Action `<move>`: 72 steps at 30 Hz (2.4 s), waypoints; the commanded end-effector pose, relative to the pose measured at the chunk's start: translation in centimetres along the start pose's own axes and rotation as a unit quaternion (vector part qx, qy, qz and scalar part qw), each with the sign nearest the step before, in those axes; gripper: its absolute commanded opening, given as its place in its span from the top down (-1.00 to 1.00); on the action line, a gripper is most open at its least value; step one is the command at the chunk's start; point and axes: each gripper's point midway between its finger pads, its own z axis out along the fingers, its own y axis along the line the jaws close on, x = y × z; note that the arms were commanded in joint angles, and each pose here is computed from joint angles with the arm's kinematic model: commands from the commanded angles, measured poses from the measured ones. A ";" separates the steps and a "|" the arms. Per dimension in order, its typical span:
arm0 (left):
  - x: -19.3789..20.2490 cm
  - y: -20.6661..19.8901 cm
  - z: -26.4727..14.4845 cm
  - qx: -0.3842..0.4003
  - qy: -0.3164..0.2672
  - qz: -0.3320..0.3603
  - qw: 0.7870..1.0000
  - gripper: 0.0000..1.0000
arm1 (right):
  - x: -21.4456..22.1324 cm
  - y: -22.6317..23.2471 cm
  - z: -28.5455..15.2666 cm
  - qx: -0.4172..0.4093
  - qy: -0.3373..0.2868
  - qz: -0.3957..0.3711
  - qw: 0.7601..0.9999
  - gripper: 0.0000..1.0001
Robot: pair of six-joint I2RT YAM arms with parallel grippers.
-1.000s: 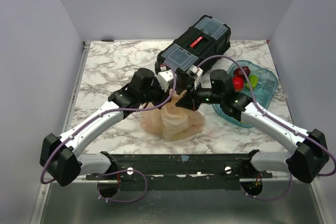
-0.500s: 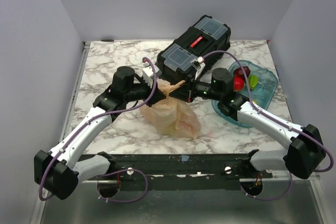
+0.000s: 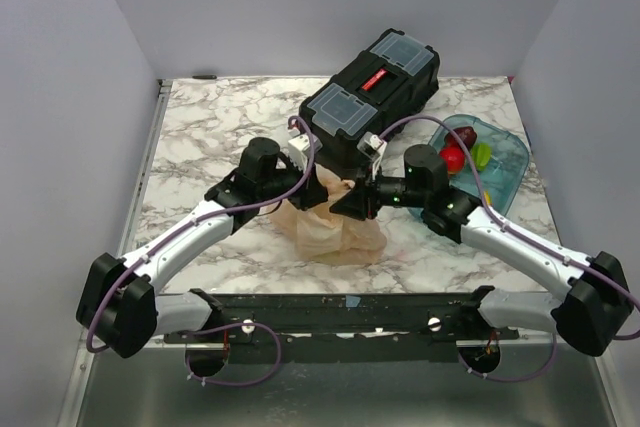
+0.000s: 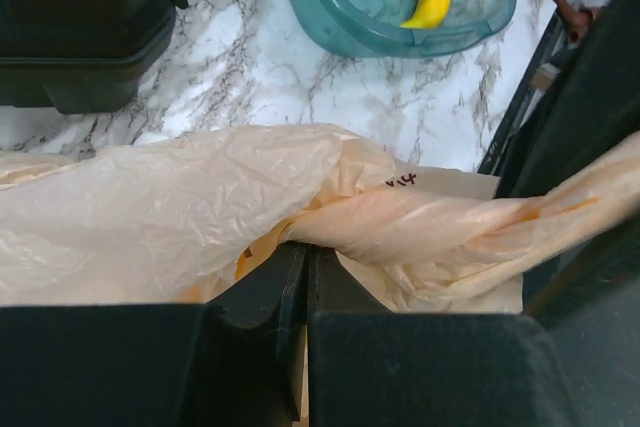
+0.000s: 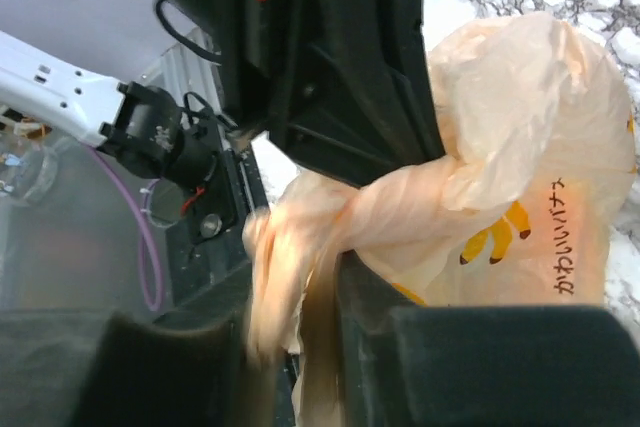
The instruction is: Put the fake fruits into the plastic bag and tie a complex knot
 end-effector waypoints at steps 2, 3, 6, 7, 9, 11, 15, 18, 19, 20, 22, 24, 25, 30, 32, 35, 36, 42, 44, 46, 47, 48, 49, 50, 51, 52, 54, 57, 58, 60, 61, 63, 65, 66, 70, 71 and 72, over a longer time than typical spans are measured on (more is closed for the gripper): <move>-1.2 -0.2 -0.5 0.011 -0.045 -0.006 0.999 1.00 | -3.5 3.1 -2.9 -0.013 0.006 -0.097 0.995 0.05; -1.1 -0.3 -0.7 0.012 -0.046 -0.006 0.999 1.00 | -3.8 3.0 -3.4 0.000 0.013 -0.100 0.995 -0.08; -1.2 -0.6 -1.3 0.012 -0.053 -0.003 0.999 1.00 | -6.1 2.5 -5.5 0.039 0.017 -0.109 0.993 -0.46; -1.3 -0.6 -1.4 0.011 -0.056 -0.002 0.998 1.00 | -6.8 2.3 -6.2 0.052 0.016 -0.105 0.993 -0.50; -1.2 -0.7 -1.6 0.010 -0.056 -0.002 0.998 1.00 | -8.3 1.4 -7.7 0.074 0.003 -0.094 0.993 -0.49; -0.9 -0.8 -1.8 0.011 -0.052 -0.002 0.999 1.00 | -9.1 -0.4 -8.7 0.098 -0.006 -0.078 0.992 -0.32; -0.7 -1.0 -2.0 0.015 -0.053 0.001 0.999 1.00 | -7.8 -5.1 -8.2 0.154 0.020 -0.063 0.986 -0.11; 0.0 -0.8 -2.1 0.008 -0.040 -0.002 0.999 1.00 | -6.8 -6.8 -7.4 0.156 0.033 -0.091 0.983 -0.05; 0.1 -0.7 -2.1 0.007 -0.040 0.000 0.999 1.00 | -6.6 -7.1 -7.1 0.151 0.033 -0.103 0.983 -0.05; 0.2 -0.7 -2.0 0.007 -0.040 0.000 0.999 1.00 | -6.1 -7.3 -6.7 0.141 0.040 -0.109 0.983 -0.05; 0.3 -0.7 -2.0 0.008 -0.039 -0.003 0.999 1.00 | -4.5 -7.1 -5.9 0.107 0.066 -0.102 0.987 -0.05; 0.3 -0.5 -1.9 0.005 -0.038 -0.005 0.999 1.00 | -2.4 -6.6 -5.2 0.064 0.098 -0.080 0.990 -0.13; 0.4 -0.4 -1.8 0.003 -0.038 -0.007 0.999 1.00 | -1.3 -6.3 -4.8 0.044 0.112 -0.065 0.991 -0.20; 0.4 -0.3 -1.4 0.009 -0.043 -0.020 0.999 1.00 | 3.0 -4.6 -2.1 -0.010 0.155 -0.027 0.988 -0.38; 0.2 -0.5 -1.2 0.017 -0.047 -0.030 0.998 1.00 | 3.3 -3.3 -1.1 -0.041 0.153 -0.016 0.987 -0.48; -0.5 -0.7 -1.2 0.033 -0.057 -0.036 0.997 1.00 | 3.3 -1.3 0.4 -0.071 0.146 -0.014 0.987 -0.62; -0.7 -0.8 -1.3 0.045 -0.061 -0.040 0.996 1.00 | 3.1 -0.8 1.0 -0.076 0.142 -0.015 0.987 -0.67; -1.1 -4.0 -1.8 0.144 -0.056 -0.048 0.987 1.00 | 0.6 -0.8 3.9 -0.084 0.098 0.001 0.992 -0.84; -0.7 -4.2 -1.8 0.154 -0.048 -0.052 0.986 1.00 | -0.8 -0.7 4.7 -0.089 0.075 -0.010 0.993 -0.84; -0.1 -4.4 -1.7 0.168 -0.040 -0.057 0.983 1.00 | -1.5 -0.6 5.4 -0.093 0.064 -0.015 0.993 -0.84; 0.3 -4.6 -1.6 0.178 -0.034 -0.061 0.982 1.00 | -1.7 -0.4 5.7 -0.097 0.060 -0.018 0.993 -0.84; 0.6 -4.6 -1.5 0.184 -0.026 -0.066 0.980 1.00 | -1.8 -0.3 5.9 -0.099 0.058 -0.017 0.993 -0.83; 1.1 -4.5 -1.4 0.187 -0.017 -0.074 0.980 1.00 | -2.1 -0.1 5.9 -0.102 0.053 -0.020 0.993 -0.84; 1.5 -4.4 -1.2 0.187 -0.010 -0.079 0.979 1.00 | -2.3 0.1 5.9 -0.103 0.051 -0.021 0.993 -0.84; 1.8 -4.2 -1.0 0.186 -0.003 -0.086 0.979 1.00 | -2.5 0.2 5.9 -0.105 0.049 -0.023 0.993 -0.84; 2.0 -4.2 -0.9 0.186 0.000 -0.089 0.979 1.00 | -2.7 0.4 5.8 -0.104 0.048 -0.025 0.993 -0.85; 1.9 -4.2 -0.6 0.191 0.001 -0.088 0.978 1.00 | -2.7 0.7 5.7 -0.105 0.049 -0.025 0.993 -0.88; 1.2 -4.6 -0.3 0.207 0.000 -0.085 0.975 1.00 | -1.7 0.8 5.3 -0.105 0.059 -0.017 0.993 -0.99; 1.1 -4.6 -0.2 0.210 0.001 -0.085 0.974 1.00 | -1.2 0.7 5.1 -0.102 0.067 -0.011 0.993 -1.00; 1.0 -4.3 0.0 0.206 0.006 -0.085 0.975 1.00 | -0.9 0.5 4.2 -0.091 0.077 -0.013 0.993 -1.00; 0.9 -3.9 0.0 0.201 0.006 -0.088 0.976 1.00 | -0.6 0.3 3.4 -0.085 0.087 -0.008 0.993 -1.00; 0.6 -3.3 -0.1 0.193 -0.002 -0.089 0.977 1.00 | -0.8 -0.6 1.6 -0.071 0.092 -0.002 0.993 -1.00; 0.2 -3.1 -0.2 0.188 -0.009 -0.087 0.978 1.00 | -0.6 -1.3 -0.2 -0.055 0.103 0.000 0.993 -1.00; 0.1 -3.0 -0.3 0.187 -0.011 -0.086 0.979 1.00 | -0.5 -1.6 -0.9 -0.050 0.107 -0.003 0.993 -0.99; -0.3 -3.1 -0.4 0.187 -0.016 -0.081 0.979 1.00 | -0.6 -2.3 -3.0 -0.024 0.117 -0.003 0.993 -0.99; -0.3 -3.2 -0.4 0.188 -0.015 -0.080 0.979 1.00 | -0.9 -2.5 -3.4 -0.018 0.116 -0.001 0.993 -0.98; -0.3 -3.1 -0.4 0.188 -0.015 -0.080 0.979 1.00 | -1.2 -2.7 -3.7 -0.013 0.114 0.002 0.993 -0.93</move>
